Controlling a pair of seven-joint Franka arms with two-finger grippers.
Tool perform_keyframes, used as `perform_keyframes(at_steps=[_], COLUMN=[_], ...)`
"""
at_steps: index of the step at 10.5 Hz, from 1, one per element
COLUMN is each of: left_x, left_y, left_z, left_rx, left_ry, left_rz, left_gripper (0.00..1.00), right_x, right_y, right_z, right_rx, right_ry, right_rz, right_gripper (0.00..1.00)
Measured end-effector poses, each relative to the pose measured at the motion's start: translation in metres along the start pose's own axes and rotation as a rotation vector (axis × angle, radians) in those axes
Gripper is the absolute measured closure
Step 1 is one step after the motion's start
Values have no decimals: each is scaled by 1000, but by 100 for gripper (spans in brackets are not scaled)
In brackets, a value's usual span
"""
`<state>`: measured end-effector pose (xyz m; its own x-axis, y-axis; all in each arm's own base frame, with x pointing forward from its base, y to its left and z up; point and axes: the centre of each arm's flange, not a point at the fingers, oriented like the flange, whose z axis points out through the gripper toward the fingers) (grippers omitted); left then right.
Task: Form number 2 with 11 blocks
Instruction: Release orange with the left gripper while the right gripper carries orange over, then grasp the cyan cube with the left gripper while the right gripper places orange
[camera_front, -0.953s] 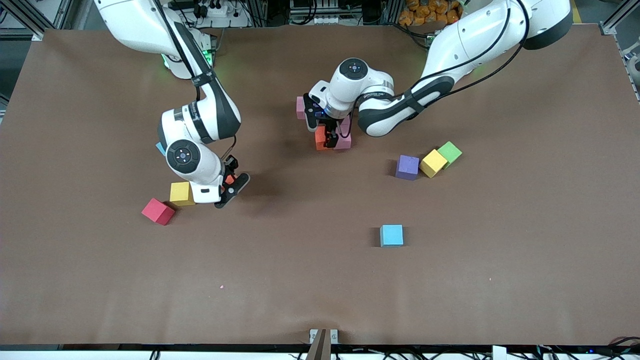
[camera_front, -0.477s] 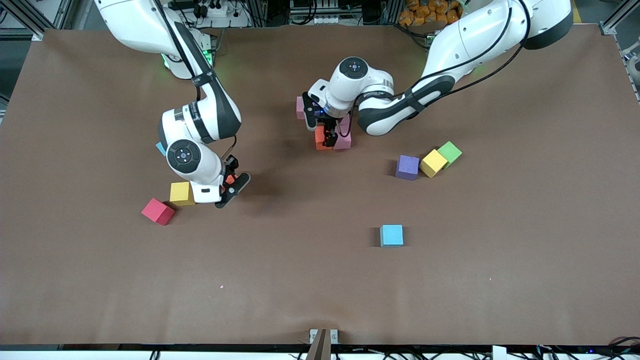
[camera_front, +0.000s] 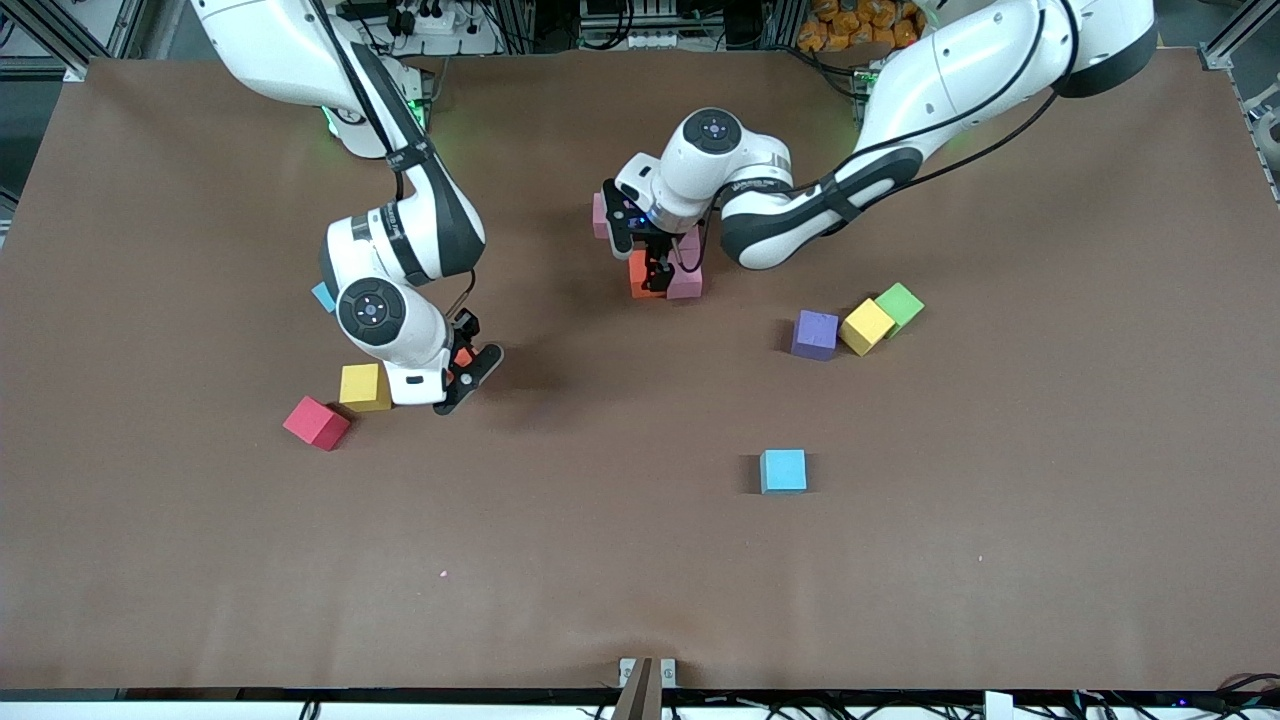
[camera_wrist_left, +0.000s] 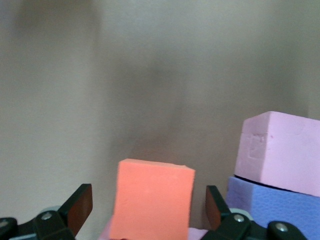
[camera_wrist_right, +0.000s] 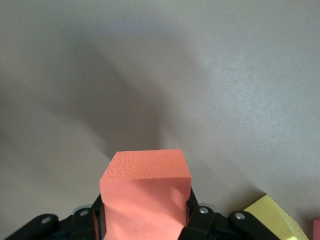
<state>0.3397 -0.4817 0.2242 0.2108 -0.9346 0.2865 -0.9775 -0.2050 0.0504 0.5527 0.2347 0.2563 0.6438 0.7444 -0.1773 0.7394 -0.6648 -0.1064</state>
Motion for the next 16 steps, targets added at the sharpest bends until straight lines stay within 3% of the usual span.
perform_keyframes(at_steps=[4, 10, 13, 16], left_x=[-3, -11, -58, -108], left_y=[-34, -163, -246, -320], left_z=[-34, -127, -152, -167], left_rx=[23, 87, 143, 217], left_ry=[12, -173, -185, -182], left_rz=[-61, -378, -561, -736], left_gripper=[0, 0, 0, 0], right_x=[1, 32, 48, 49], right_y=[-1, -76, -125, -194], right_z=[0, 2, 5, 6], right_rx=[0, -56, -96, -98], right_ry=[0, -12, 43, 82], right_rz=[-3, -166, -291, -532], right_gripper=[41, 41, 41, 41])
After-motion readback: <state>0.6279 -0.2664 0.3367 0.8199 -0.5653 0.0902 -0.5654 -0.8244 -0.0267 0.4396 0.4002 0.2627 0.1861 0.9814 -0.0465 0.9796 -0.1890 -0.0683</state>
